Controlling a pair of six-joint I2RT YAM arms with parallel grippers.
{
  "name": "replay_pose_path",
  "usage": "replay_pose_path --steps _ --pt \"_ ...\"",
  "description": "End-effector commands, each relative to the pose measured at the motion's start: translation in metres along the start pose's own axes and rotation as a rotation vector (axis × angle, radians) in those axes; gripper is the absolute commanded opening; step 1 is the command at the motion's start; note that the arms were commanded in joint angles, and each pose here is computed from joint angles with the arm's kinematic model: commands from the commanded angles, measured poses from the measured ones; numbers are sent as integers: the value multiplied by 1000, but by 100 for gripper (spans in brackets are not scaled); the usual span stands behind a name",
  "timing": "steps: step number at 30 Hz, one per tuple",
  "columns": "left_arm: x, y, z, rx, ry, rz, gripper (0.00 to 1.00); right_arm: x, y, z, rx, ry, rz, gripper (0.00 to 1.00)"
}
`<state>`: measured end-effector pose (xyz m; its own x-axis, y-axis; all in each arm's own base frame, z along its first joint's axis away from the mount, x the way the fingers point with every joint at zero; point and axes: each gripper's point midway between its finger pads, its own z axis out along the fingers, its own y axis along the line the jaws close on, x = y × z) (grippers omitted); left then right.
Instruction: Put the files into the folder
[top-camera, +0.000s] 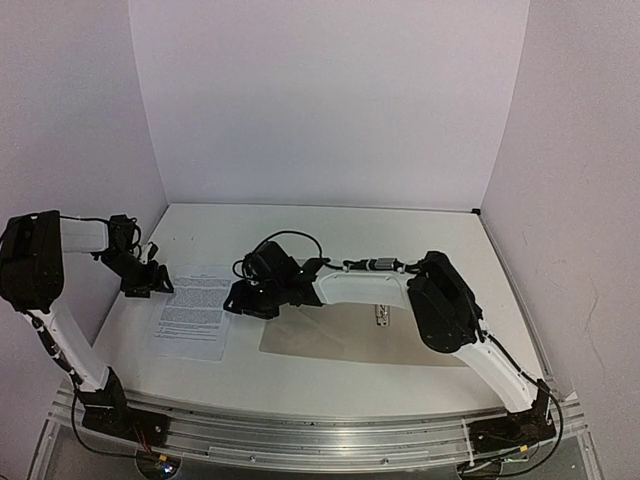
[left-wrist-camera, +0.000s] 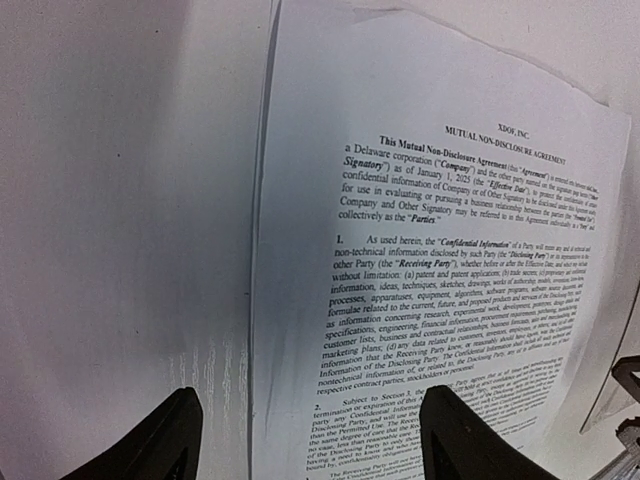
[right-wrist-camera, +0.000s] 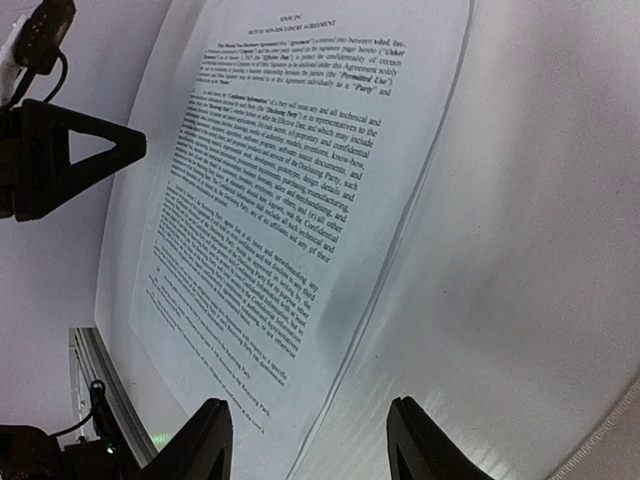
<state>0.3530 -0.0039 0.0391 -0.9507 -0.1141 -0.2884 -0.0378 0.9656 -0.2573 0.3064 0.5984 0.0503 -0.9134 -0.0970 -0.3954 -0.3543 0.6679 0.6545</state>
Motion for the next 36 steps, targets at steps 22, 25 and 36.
replay_pose_path --steps 22,25,36 --pt "-1 1 26 41 17 32 64 -23 33 34 -281 -68 165 33" --pt "-1 1 25 43 16 34 64 -31 49 25 -342 -91 151 30" --pt "-1 0 24 48 17 36 63 -19 19 46 -294 -83 218 32"
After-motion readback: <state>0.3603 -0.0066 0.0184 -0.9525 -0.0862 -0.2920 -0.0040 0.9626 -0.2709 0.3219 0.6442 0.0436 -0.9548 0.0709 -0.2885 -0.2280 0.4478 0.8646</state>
